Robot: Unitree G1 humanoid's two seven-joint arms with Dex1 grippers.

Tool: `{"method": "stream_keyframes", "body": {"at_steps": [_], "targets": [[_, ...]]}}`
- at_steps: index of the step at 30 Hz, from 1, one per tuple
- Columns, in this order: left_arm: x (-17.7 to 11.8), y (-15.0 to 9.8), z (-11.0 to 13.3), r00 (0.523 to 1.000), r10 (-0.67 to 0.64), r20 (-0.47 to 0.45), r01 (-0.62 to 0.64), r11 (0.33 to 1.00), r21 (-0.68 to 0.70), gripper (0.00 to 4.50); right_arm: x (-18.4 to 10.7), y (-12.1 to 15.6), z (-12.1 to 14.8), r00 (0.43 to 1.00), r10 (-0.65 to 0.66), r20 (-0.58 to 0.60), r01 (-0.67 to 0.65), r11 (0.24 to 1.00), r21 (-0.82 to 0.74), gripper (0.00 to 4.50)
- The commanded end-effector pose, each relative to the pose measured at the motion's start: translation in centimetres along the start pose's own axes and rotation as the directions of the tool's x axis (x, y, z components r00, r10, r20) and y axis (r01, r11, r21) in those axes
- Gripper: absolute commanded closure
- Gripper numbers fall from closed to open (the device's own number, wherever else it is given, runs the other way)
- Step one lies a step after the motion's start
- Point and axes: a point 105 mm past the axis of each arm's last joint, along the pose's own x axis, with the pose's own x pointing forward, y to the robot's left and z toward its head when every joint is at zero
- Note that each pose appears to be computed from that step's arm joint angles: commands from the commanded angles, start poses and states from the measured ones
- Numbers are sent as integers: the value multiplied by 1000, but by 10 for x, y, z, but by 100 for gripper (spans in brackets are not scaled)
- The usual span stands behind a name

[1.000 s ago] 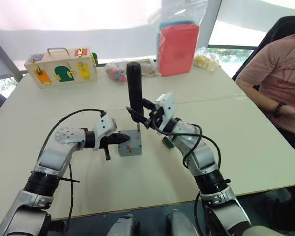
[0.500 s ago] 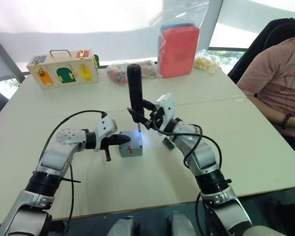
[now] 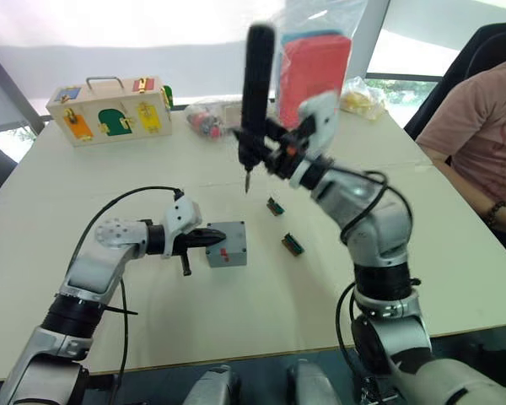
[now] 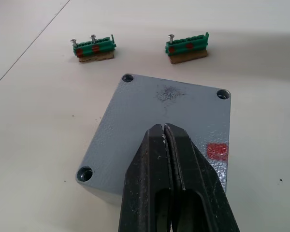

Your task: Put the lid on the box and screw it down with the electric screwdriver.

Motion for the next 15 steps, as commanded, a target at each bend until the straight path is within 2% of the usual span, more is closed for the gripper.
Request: {"method": "stream_keyframes", "body": {"at_steps": [1,3,4,6,7,9,12,15], "targets": [[-10,-2,20,999,0,48,-1,1000,30,450,-15,-12,6,991,-45,-125,41,999,-29,267],[-16,-4,28,998,-6,57,3,999,53,450,-27,-30,-8,954,-120,-274,101,992,-81,267],[-21,-5,34,998,-11,65,7,998,68,450,-38,-43,-20,906,-172,-387,151,985,-85,267],[-30,-8,48,996,-21,92,13,996,90,450,-63,-65,-42,754,-267,-600,209,964,-165,267],[-34,-9,55,994,-27,108,17,995,94,450,-74,-74,-49,687,-299,-662,226,954,-196,267],[-39,-11,65,991,-35,128,23,995,95,450,-87,-86,-53,608,-344,-716,256,938,-233,267],[-45,-14,75,989,-41,145,26,995,100,450,-99,-94,-59,526,-334,-782,303,933,-194,267],[-54,-16,89,982,-41,186,21,994,108,450,-122,-107,-76,339,-333,-880,388,902,-192,267]]}}
